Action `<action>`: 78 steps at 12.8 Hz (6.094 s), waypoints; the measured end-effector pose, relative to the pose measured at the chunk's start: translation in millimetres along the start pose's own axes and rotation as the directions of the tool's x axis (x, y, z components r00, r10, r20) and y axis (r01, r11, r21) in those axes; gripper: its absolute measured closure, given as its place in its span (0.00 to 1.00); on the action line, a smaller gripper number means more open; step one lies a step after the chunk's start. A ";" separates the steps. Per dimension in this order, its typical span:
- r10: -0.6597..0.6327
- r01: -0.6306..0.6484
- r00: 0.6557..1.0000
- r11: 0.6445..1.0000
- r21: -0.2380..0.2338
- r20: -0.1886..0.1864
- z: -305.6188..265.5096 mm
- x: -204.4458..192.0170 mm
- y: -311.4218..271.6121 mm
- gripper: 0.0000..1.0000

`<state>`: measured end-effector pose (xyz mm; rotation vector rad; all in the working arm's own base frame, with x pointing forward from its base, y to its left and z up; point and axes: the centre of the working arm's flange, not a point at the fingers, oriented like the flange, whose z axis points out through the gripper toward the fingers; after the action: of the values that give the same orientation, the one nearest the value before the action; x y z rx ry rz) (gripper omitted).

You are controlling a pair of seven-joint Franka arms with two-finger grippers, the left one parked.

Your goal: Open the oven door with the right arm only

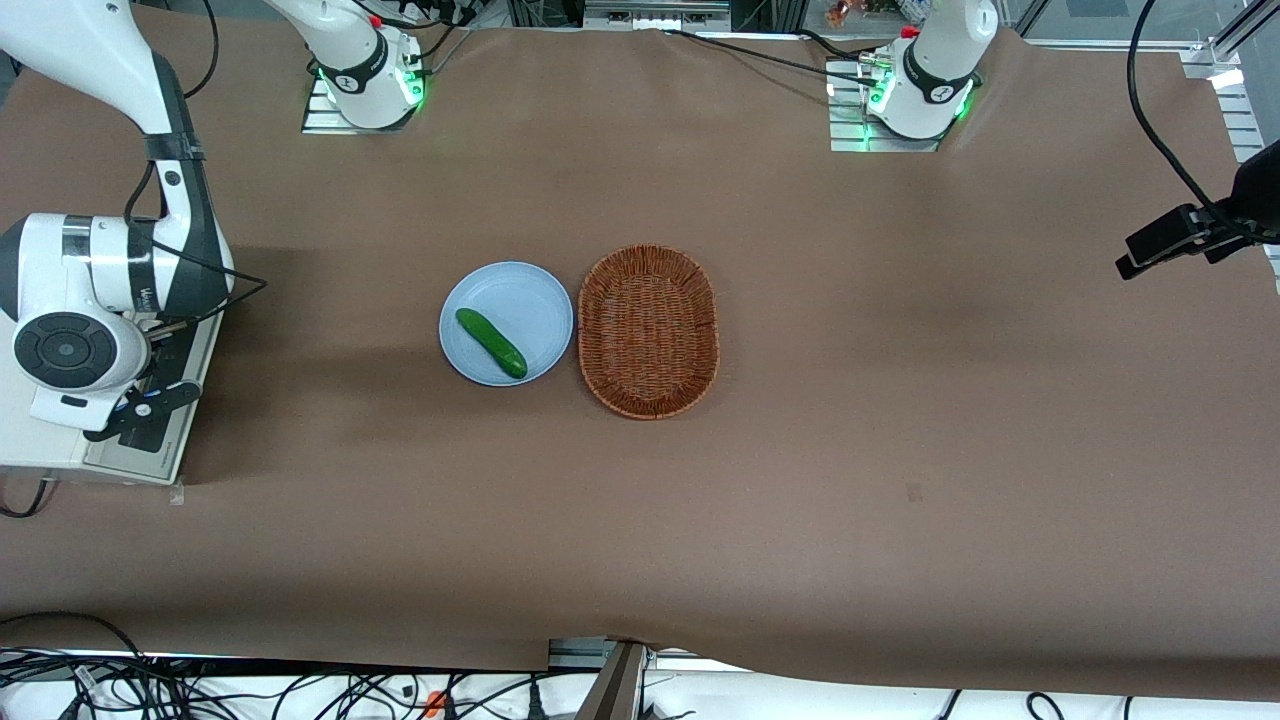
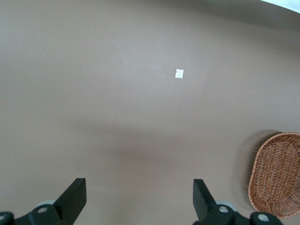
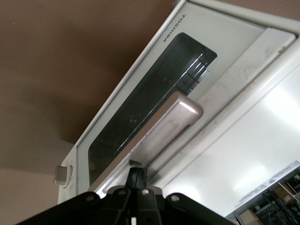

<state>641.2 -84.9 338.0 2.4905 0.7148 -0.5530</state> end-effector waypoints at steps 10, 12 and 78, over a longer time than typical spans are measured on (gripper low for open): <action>0.000 0.001 1.000 1.000 0.029 -0.027 -7.7 9.6 -13.2 0.99; 0.003 -0.001 0.999 0.999 0.047 -0.046 -10.1 13.7 -18.0 0.99; 0.531 -0.369 0.827 0.760 0.535 -0.186 -224.4 -149.0 24.0 0.00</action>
<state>592.9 -35.6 599.5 3.1251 0.0312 -0.1287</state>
